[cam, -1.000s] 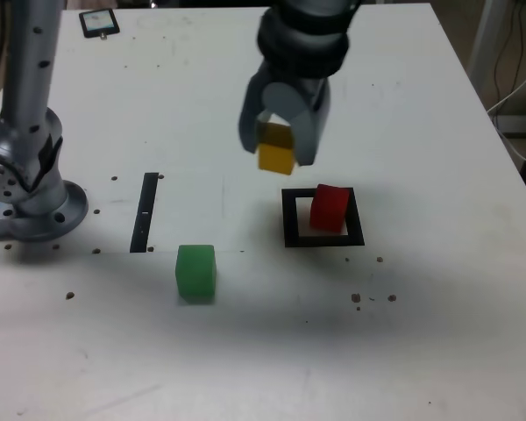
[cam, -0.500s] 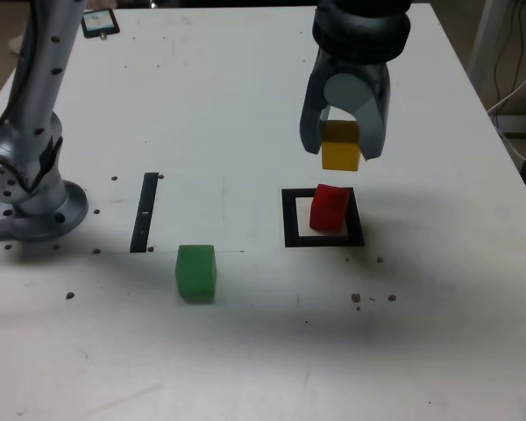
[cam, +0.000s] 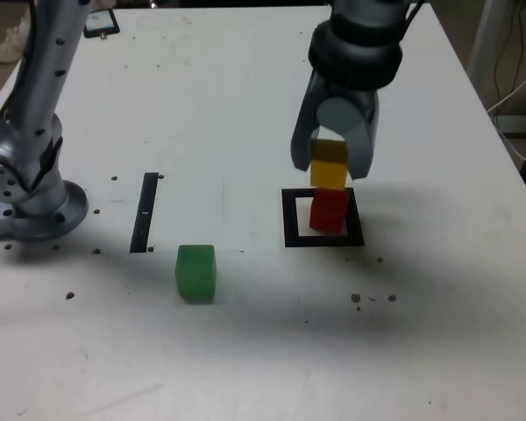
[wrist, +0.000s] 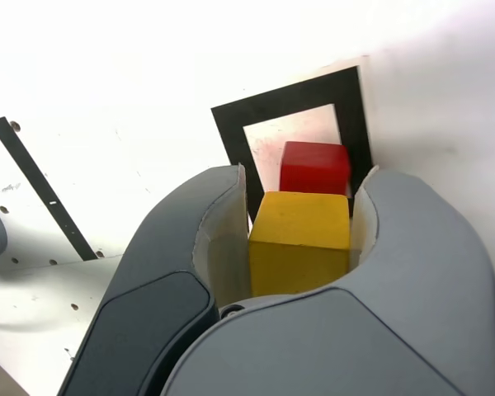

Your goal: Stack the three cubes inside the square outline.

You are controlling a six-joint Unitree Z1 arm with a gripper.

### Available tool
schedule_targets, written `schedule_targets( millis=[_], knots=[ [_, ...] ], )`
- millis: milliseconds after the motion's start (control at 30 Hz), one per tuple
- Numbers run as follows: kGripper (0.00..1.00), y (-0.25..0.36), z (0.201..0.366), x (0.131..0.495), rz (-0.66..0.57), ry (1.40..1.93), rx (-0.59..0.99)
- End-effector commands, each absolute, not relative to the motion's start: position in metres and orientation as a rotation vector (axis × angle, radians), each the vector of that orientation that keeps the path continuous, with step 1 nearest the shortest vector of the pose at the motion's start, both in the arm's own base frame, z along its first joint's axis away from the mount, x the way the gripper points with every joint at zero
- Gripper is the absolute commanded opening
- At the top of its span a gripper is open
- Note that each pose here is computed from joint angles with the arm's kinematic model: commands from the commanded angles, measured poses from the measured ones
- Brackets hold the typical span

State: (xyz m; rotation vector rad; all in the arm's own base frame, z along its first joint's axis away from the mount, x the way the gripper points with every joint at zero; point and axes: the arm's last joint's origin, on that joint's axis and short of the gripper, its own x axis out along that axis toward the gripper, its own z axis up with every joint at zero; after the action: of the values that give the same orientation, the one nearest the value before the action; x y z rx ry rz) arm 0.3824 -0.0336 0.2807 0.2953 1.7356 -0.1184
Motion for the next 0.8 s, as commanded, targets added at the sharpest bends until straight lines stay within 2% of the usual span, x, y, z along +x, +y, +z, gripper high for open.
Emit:
schedule_targets(
  millis=[0, 267, 400, 567, 767],
  knots=[
    [0.24, -0.034, 0.272, 0.384, -0.121, 1.744, 0.290],
    [0.26, -0.034, 0.261, 0.382, -0.121, 1.762, 0.294],
    [0.34, -0.034, 0.258, 0.383, -0.117, 1.770, 0.300],
    [0.55, -0.034, 0.256, 0.384, -0.120, 1.773, 0.309],
    [0.86, -0.034, 0.257, 0.385, -0.132, 1.760, 0.316]
  ],
)
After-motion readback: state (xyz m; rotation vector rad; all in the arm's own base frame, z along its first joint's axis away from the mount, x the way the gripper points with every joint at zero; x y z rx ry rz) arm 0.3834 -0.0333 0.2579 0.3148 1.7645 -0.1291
